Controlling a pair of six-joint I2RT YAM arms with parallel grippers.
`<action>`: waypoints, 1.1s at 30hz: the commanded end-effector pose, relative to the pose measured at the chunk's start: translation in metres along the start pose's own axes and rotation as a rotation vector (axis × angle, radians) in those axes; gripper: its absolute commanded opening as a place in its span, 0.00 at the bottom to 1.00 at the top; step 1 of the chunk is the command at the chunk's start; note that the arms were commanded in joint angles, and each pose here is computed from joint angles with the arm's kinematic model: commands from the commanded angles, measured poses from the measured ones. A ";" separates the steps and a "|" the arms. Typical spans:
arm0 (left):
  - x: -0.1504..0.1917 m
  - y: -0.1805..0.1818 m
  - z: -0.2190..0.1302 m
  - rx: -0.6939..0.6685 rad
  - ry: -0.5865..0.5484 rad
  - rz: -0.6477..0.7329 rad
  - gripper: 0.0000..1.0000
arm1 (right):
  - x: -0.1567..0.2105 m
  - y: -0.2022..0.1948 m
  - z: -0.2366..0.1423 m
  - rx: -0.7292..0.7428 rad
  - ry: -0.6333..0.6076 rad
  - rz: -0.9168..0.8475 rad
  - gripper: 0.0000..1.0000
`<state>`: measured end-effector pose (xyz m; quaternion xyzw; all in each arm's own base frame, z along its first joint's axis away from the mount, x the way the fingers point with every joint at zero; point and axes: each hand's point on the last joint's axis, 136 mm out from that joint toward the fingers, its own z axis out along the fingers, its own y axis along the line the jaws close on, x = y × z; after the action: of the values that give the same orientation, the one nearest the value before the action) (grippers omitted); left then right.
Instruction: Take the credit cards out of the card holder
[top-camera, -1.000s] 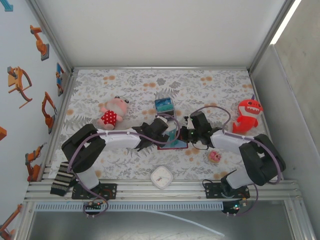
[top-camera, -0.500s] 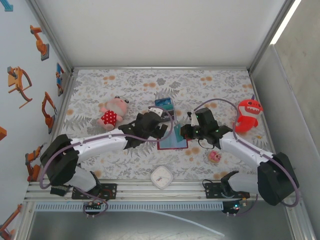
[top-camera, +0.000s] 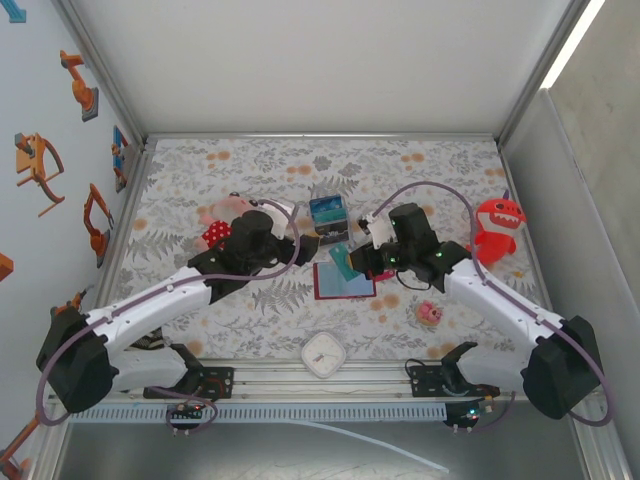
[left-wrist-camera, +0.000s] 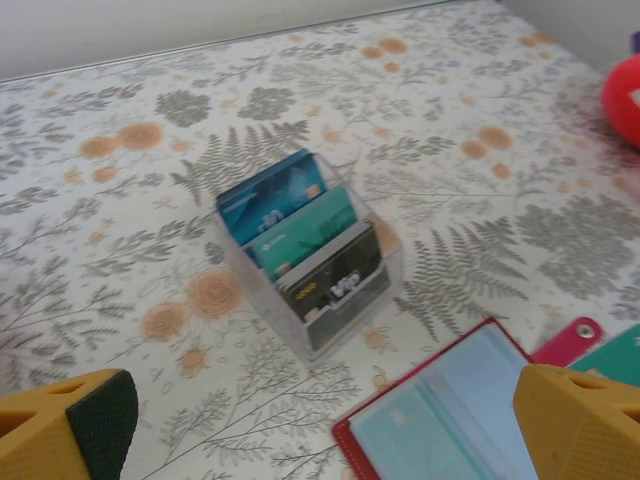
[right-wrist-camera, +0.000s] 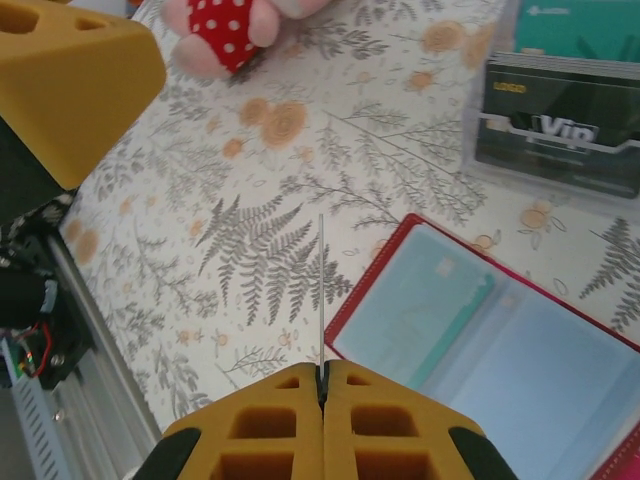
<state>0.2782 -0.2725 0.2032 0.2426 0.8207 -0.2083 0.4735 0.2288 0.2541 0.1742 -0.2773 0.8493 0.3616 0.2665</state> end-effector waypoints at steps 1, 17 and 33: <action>-0.006 -0.027 -0.008 0.191 -0.022 0.073 0.97 | -0.012 0.030 -0.011 -0.111 -0.007 -0.129 0.00; 0.011 -0.066 -0.020 0.556 0.077 0.209 0.82 | -0.023 0.053 -0.012 -0.240 0.127 -0.314 0.01; 0.027 -0.084 -0.024 0.728 0.163 0.244 0.25 | -0.021 0.057 -0.004 -0.311 0.163 -0.328 0.01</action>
<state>0.2062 -0.3165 0.1940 0.4887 0.7096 -0.3911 0.3237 0.2087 0.2860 0.2091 -0.4648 0.7603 0.4045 0.2055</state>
